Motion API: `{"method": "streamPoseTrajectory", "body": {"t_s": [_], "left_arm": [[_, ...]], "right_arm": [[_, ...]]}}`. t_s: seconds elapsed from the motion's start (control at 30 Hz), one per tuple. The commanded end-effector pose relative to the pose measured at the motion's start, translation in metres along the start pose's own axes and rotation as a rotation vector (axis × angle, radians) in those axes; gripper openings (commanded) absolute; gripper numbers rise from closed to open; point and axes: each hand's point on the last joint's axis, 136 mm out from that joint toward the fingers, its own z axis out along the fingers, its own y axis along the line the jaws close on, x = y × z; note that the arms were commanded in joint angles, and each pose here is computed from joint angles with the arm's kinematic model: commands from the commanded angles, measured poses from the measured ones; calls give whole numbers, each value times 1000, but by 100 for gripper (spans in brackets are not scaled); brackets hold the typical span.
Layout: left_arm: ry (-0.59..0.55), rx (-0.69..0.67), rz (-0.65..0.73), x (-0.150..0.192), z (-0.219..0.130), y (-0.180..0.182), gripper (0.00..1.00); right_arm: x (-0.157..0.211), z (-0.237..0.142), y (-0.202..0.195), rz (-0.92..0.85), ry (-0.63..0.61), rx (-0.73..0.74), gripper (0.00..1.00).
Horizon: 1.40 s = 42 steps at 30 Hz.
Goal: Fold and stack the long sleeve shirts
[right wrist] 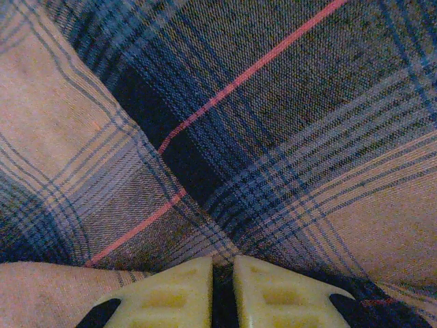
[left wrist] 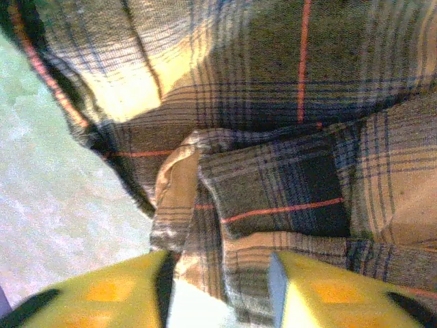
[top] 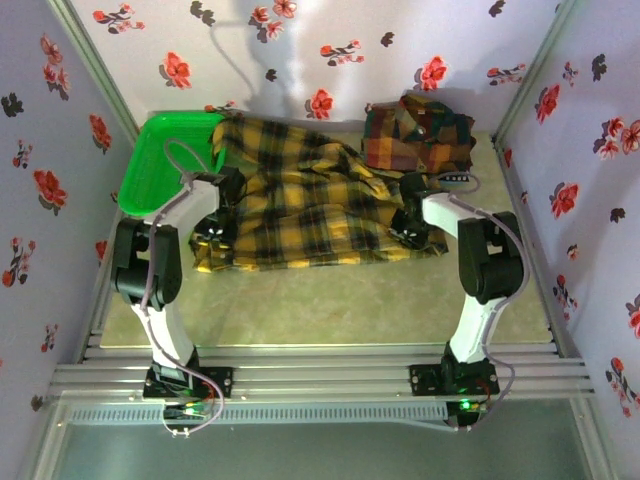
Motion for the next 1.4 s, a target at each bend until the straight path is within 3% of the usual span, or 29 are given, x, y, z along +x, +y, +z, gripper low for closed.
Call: {"method": "streamPoseTrajectory", "body": {"t_s": [0.0, 0.13, 0.2, 0.4, 0.6, 0.73, 0.93, 1.27, 1.37], "left_arm": [[-149, 20, -102, -12, -65, 4, 51], [-313, 195, -106, -11, -138, -45, 61], [-318, 344, -119, -13, -143, -75, 61], [-256, 409, -178, -44, -85, -110, 59], [-168, 313, -223, -52, -16, -108, 60], [-88, 244, -268, -22, 16, -100, 62], [49, 211, -337, 57, 51, -87, 62], [96, 265, -358, 141, 22, -90, 62], [77, 298, -379, 152, -1, -90, 65]], "right_arm": [[3, -19, -17, -20, -47, 52, 20], [-4, -63, -22, -46, -153, 38, 29], [-7, -72, -18, -63, -175, 10, 31], [-6, -34, 5, -75, -68, -17, 24], [2, -15, -13, -98, -59, 109, 24], [27, -9, -46, -94, -28, 194, 25], [71, -14, -88, -94, 21, 263, 26], [148, -46, -142, 7, 53, 281, 30], [151, -67, -137, 34, 9, 231, 31]]}}
